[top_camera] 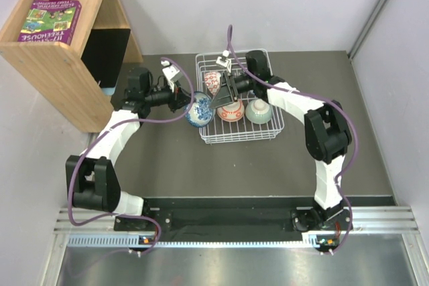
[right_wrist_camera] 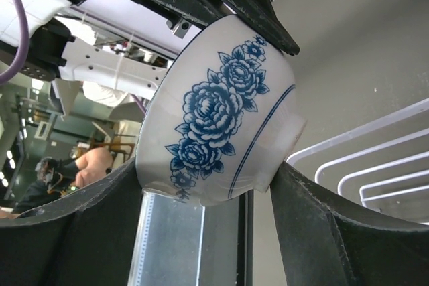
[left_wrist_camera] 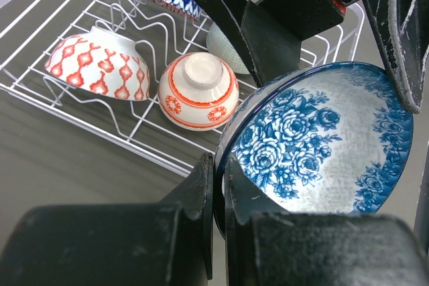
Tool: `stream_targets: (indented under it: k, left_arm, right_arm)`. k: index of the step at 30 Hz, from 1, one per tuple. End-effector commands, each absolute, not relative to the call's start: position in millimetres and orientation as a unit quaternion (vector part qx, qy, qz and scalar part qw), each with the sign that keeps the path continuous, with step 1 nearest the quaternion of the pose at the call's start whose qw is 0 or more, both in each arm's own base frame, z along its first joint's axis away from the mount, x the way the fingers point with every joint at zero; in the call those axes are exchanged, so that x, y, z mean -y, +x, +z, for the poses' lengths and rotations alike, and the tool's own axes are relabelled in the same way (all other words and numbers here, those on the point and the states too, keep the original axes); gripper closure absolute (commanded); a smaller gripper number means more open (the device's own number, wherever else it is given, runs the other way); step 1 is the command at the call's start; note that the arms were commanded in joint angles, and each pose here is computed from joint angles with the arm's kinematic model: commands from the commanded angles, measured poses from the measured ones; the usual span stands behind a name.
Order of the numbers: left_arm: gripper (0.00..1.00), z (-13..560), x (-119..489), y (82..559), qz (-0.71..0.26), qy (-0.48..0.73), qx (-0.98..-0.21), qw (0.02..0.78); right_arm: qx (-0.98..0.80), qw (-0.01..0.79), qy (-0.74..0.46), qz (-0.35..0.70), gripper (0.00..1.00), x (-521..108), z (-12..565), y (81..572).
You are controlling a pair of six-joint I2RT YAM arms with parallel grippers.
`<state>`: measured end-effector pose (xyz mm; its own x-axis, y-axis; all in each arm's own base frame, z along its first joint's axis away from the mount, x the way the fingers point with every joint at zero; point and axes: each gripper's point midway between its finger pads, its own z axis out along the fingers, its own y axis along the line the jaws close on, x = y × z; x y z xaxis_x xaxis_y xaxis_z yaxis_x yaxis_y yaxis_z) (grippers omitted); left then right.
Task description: Load the bowls into the dish rack
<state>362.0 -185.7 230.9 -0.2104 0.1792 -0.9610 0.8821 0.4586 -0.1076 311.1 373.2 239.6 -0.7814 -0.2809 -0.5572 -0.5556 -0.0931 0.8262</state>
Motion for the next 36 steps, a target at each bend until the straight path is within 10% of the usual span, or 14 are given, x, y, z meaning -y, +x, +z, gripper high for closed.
stream_targets:
  k: [1,8,25,36]
  left_arm:
    - [1.00,249,192,356,-0.359,0.402,-0.662,0.520]
    - [0.85,244,192,357,-0.362,0.398,-0.668,0.514]
    - [0.23,248,189,365,-0.353,0.372,-0.681,0.523]
    - [0.01,276,184,373,-0.364,0.332,-0.674,0.550]
  right_arm:
    - [-0.610,0.105,-0.358,0.699,0.59,-370,271,298]
    - [-0.580,0.121,-0.361,0.720,0.99,-368,283,286]
    - [-0.629,0.180,-0.327,0.682,1.00,-375,267,321]
    - [-0.660,0.228,-0.290,0.654,1.00,-356,266,347]
